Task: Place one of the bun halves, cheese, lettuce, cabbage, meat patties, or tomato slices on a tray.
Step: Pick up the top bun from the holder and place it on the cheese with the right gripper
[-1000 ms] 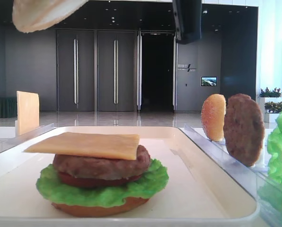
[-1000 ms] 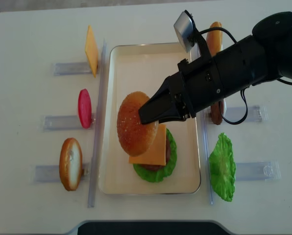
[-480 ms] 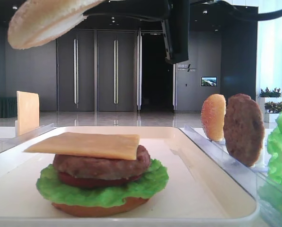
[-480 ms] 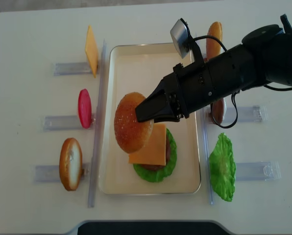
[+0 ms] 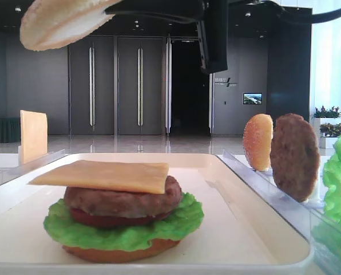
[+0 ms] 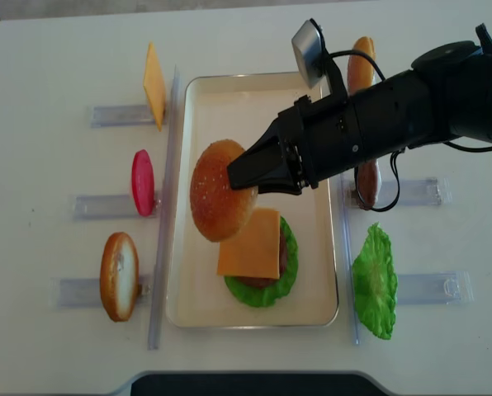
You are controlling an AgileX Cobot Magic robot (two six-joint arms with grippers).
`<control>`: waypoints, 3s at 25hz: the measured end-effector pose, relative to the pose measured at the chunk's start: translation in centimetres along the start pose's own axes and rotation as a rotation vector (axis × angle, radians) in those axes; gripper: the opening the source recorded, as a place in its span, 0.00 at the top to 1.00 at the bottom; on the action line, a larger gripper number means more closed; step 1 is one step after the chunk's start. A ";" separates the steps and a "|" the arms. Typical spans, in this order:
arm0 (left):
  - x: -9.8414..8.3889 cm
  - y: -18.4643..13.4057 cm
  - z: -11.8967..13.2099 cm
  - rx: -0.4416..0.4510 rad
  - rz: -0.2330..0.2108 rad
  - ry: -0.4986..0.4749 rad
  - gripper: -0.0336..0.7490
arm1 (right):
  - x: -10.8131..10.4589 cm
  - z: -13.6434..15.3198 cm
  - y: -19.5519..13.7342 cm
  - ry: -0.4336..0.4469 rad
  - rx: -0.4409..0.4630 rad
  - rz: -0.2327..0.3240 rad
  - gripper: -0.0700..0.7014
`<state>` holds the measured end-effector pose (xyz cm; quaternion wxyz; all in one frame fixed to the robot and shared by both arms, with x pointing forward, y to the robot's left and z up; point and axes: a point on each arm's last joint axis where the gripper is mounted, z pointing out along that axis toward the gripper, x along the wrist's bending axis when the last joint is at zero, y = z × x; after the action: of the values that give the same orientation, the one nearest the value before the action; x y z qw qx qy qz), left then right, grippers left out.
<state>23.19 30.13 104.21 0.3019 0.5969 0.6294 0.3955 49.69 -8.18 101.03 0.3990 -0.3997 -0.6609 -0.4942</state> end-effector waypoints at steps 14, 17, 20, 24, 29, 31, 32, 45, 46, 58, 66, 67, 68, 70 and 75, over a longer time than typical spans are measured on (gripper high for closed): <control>0.0 0.0 0.0 0.001 0.000 -0.001 0.62 | -3.3 0.1 -1.7 -0.010 -0.028 0.097 0.61; 0.0 0.0 0.0 0.001 0.000 -0.001 0.62 | -3.5 0.1 -2.1 -0.013 -0.026 0.101 0.61; 0.0 0.0 0.0 0.001 0.000 -0.001 0.62 | -3.6 0.1 -2.2 -0.013 -0.027 0.099 0.61; 0.0 0.0 0.0 0.001 0.000 -0.001 0.62 | -3.6 0.1 -2.2 -0.013 -0.028 0.096 0.61; 0.0 0.0 0.0 0.001 -0.001 -0.002 0.62 | -4.4 0.3 -2.1 -0.012 -0.035 0.113 0.61; 0.0 0.0 0.0 0.001 -0.001 -0.002 0.62 | -5.0 0.5 -2.2 -0.017 -0.038 0.127 0.61; 0.0 0.0 0.0 0.001 -0.001 -0.002 0.62 | -5.1 0.5 -2.2 -0.019 -0.037 0.126 0.61; 0.0 0.0 0.0 0.001 -0.001 -0.003 0.62 | -6.7 -1.3 -3.3 -0.051 -0.086 0.161 0.61; 0.0 0.0 0.0 0.001 -0.001 -0.003 0.62 | -6.7 -1.3 -3.2 -0.047 -0.093 0.163 0.61; 0.0 0.0 0.0 0.001 -0.001 -0.003 0.62 | -6.5 -0.4 -4.1 -0.035 -0.082 0.181 0.61; 0.0 0.0 0.0 0.001 -0.001 -0.003 0.62 | -6.7 -0.4 -4.2 -0.038 -0.080 0.176 0.61; 0.0 0.0 0.0 0.001 -0.001 -0.003 0.62 | -6.7 -0.4 -4.2 -0.038 -0.080 0.173 0.61; 0.0 0.0 0.0 0.001 -0.001 -0.003 0.62 | -6.7 -0.4 -4.2 -0.038 -0.079 0.170 0.61; 0.0 0.0 0.0 0.001 -0.001 -0.003 0.62 | -6.7 -0.4 -4.2 -0.038 -0.079 0.167 0.61; 0.0 0.0 0.0 0.001 -0.001 -0.003 0.62 | -6.7 -0.4 -4.2 -0.038 -0.079 0.167 0.61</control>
<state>23.19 30.11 104.20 0.3028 0.5972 0.6295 0.3943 48.26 -10.31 93.49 0.4100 -0.4782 -0.6129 -0.4771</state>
